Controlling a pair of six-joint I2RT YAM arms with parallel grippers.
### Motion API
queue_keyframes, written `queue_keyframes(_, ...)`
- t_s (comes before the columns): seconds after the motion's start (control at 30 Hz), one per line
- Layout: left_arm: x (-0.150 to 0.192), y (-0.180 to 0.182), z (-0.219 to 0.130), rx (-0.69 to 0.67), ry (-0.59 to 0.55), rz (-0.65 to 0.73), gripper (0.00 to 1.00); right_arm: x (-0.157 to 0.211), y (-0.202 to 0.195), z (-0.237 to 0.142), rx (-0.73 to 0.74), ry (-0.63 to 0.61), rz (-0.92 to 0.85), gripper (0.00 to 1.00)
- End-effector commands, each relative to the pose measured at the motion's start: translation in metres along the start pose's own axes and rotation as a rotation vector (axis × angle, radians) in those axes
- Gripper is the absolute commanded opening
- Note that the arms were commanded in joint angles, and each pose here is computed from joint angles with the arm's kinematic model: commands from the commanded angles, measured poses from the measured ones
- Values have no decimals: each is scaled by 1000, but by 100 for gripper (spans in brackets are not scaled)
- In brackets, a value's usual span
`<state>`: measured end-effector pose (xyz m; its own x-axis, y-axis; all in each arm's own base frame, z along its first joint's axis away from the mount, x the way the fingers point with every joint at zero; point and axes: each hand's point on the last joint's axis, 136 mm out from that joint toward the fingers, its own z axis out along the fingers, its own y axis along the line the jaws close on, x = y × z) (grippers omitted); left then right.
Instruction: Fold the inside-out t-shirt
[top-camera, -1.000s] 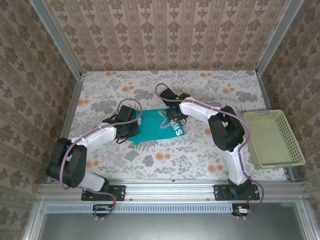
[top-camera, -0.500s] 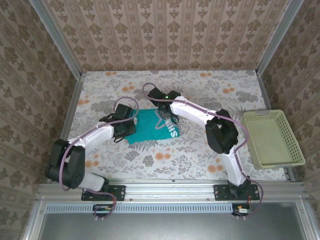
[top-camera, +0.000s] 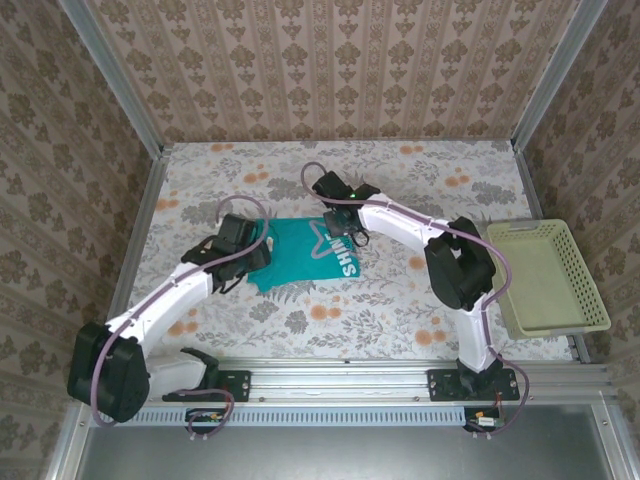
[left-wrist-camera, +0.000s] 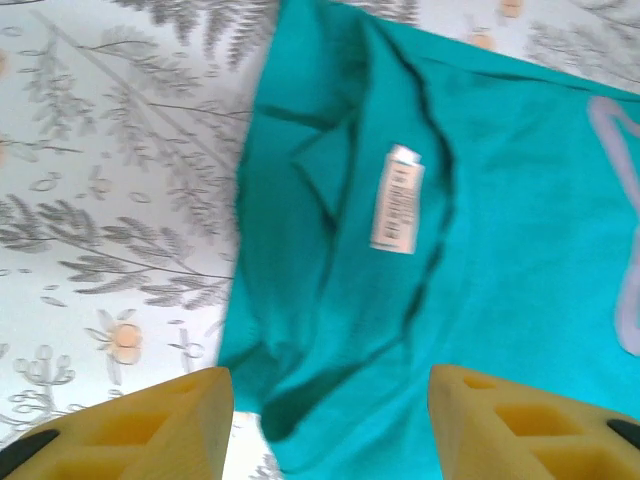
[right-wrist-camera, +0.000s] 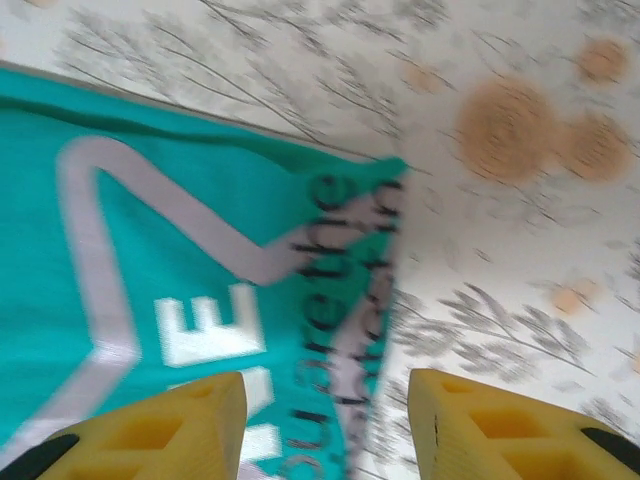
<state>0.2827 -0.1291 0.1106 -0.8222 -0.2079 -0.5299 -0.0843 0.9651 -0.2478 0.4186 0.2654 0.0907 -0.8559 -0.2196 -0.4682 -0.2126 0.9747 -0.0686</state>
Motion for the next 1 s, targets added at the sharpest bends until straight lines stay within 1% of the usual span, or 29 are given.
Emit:
queue_keyframes(0.0, 16, -15, 10, 30, 45, 4, 55, -6, 33, 21, -117, 35, 12, 49)
queue_keyframes(0.13, 29, -37, 38, 89, 118, -1, 55, -1, 29, 42, -110, 93, 80, 52)
queue_keyframes(0.23, 33, -31, 63, 47, 165, -1, 54, 8, 18, 50, -100, 121, 131, 54)
queue_keyframes(0.33, 33, -18, 86, 6, 213, -15, 50, 25, -1, 52, -76, 141, 194, 54)
queue_keyframes(0.37, 32, -15, 92, -6, 224, -18, 49, 32, -7, 50, -71, 145, 221, 52)
queue_keyframes(0.4, 30, -15, 96, -9, 227, -12, 49, 39, -12, 48, -66, 145, 241, 49)
queue_keyframes(0.43, 27, -19, 100, -5, 233, 5, 49, 51, -18, 45, -49, 143, 266, 47)
queue_keyframes(0.5, 23, -36, 105, 3, 261, 61, 49, 72, -24, 39, -53, 121, 329, 46)
queue_keyframes(0.57, 17, -54, 109, 7, 262, 118, 49, 101, -28, 30, -70, 117, 391, 46)
queue_keyframes(0.67, 10, -75, 114, 40, 268, 153, 50, 139, -26, 8, -85, 84, 437, 46)
queue_keyframes(0.73, 6, -86, 113, 56, 280, 179, 50, 161, -18, -6, -107, 78, 434, 47)
queue_keyframes(0.8, 1, -94, 103, 71, 267, 207, 53, 168, -8, -21, -157, 72, 415, 47)
queue_keyframes(0.9, -10, -90, 73, 64, 198, 204, 61, 154, -8, -51, -175, 18, 375, 51)
queue_keyframes(0.93, -14, -80, 62, 30, 170, 179, 63, 143, -11, -62, -169, -18, 353, 53)
queue_keyframes(0.97, -18, -71, 51, 1, 135, 155, 63, 129, -16, -71, -158, -64, 324, 56)
